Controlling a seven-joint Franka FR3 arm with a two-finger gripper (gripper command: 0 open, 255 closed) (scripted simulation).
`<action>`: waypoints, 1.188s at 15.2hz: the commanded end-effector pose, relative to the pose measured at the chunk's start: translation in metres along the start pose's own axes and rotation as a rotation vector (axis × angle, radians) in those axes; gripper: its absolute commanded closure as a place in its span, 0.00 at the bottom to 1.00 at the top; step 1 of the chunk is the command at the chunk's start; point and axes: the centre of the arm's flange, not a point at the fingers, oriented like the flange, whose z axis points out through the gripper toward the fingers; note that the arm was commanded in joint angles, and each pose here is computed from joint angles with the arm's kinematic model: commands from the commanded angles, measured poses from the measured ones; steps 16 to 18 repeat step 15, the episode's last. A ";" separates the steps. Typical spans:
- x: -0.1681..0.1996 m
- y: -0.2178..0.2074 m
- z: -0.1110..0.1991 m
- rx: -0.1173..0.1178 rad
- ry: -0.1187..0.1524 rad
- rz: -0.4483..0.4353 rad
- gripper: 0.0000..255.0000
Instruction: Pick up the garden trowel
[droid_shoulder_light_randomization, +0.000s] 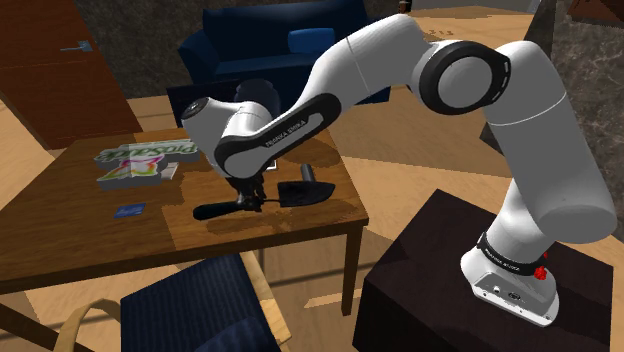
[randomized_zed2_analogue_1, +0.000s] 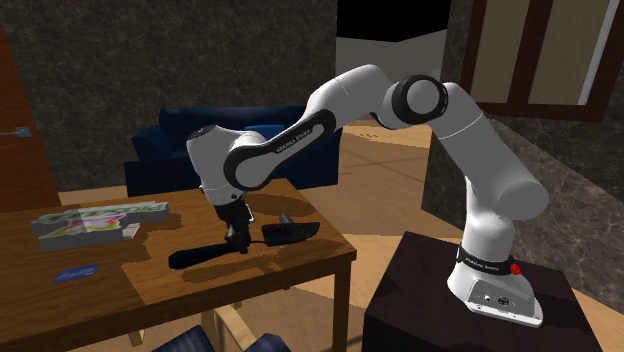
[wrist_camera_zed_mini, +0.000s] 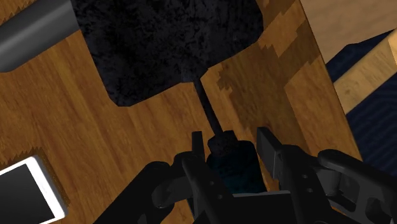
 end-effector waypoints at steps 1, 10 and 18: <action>-0.001 0.002 -0.010 0.000 0.001 0.000 1.00; -0.009 0.010 -0.056 0.000 0.001 0.000 1.00; -0.012 0.013 -0.072 0.000 0.001 0.000 1.00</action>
